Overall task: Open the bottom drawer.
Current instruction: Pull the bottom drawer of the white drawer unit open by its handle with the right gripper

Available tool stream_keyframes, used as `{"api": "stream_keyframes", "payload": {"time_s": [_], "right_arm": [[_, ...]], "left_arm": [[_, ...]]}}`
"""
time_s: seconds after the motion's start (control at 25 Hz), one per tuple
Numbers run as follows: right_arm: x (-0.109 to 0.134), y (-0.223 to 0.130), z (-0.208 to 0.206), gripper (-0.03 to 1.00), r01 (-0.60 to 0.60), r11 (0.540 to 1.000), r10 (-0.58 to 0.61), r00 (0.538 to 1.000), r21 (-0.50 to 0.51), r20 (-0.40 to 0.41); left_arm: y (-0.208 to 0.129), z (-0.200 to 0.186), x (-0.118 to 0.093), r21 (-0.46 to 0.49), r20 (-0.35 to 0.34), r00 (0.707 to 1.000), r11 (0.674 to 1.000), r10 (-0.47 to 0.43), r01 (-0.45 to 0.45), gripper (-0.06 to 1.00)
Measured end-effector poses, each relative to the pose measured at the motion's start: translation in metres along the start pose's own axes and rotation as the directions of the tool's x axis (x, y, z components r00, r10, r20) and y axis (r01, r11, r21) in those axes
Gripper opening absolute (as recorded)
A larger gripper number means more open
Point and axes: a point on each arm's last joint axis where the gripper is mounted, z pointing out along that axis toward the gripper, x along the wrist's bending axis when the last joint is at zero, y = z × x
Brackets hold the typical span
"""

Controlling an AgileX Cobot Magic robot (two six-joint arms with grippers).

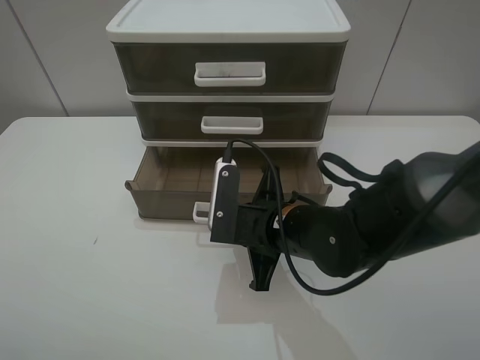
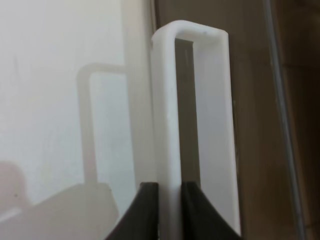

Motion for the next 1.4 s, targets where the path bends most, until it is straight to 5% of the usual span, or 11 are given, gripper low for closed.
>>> {"api": "stream_keyframes", "payload": {"time_s": [1.08, 1.16, 1.4], "right_arm": [[0.013, -0.001, -0.017, 0.1, 0.002, 1.0, -0.002, 0.999, 0.001, -0.045], [0.013, -0.001, -0.017, 0.16, -0.001, 1.0, 0.002, 0.999, 0.002, -0.048], [0.017, 0.0, -0.017, 0.53, 0.004, 1.0, -0.003, 0.998, 0.004, -0.07]], "left_arm": [[0.0, 0.0, 0.0, 0.0, 0.0, 1.0, 1.0, 0.0, 0.0, 0.74], [0.0, 0.0, 0.0, 0.0, 0.0, 1.0, 1.0, 0.0, 0.0, 0.74], [0.0, 0.0, 0.0, 0.0, 0.0, 1.0, 1.0, 0.0, 0.0, 0.74]]}}
